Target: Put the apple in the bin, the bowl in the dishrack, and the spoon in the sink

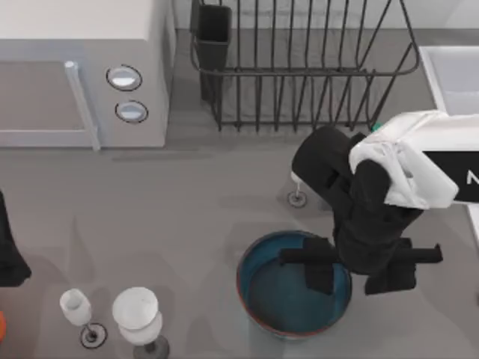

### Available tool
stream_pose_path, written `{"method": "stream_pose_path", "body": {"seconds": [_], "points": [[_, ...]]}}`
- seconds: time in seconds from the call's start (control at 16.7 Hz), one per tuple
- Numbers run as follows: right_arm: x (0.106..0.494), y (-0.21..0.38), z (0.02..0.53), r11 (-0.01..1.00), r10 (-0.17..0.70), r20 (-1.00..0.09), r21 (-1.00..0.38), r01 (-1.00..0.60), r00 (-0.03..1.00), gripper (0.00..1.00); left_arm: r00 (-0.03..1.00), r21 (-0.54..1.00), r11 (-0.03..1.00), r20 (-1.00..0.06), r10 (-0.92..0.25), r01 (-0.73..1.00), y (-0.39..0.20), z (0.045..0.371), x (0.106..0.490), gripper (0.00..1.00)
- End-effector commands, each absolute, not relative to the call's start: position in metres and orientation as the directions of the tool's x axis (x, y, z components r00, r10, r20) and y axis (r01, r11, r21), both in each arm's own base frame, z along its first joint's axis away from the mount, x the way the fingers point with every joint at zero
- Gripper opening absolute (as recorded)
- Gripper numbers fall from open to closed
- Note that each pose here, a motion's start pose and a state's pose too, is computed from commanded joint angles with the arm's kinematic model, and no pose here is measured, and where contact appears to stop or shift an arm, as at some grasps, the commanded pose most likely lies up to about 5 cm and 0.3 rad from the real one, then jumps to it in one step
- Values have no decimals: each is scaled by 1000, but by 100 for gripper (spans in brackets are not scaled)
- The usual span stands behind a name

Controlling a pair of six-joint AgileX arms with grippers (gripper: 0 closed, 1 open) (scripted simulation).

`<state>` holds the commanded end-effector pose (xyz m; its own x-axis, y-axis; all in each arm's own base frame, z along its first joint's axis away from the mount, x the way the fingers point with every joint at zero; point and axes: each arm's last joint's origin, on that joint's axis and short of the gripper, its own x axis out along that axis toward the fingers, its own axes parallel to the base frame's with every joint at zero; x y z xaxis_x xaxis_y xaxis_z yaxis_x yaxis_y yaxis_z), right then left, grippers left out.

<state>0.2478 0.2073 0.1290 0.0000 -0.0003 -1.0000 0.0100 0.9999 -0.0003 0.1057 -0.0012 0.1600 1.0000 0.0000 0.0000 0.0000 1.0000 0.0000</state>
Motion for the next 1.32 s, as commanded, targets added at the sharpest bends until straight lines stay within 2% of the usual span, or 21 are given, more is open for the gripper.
{"method": "stream_pose_path", "body": {"seconds": [0.24,0.3,0.9,1.32], "points": [[248,207,129,1000,0,-1000,0,10,0,2,1000,0,1000,0,0,0,-1,160,106,100],[248,207,129,1000,0,-1000,0,10,0,0,1000,0,1000,0,0,0,-1,160,106,100],[249,208,135,1000,3,-1000,3,11,4,0,1000,0,1000,0,0,0,-1,160,106,100],[250,209,206,1000,-11,-1000,-12,13,-13,0,1000,0,1000,0,0,0,-1,160,106,100]]}}
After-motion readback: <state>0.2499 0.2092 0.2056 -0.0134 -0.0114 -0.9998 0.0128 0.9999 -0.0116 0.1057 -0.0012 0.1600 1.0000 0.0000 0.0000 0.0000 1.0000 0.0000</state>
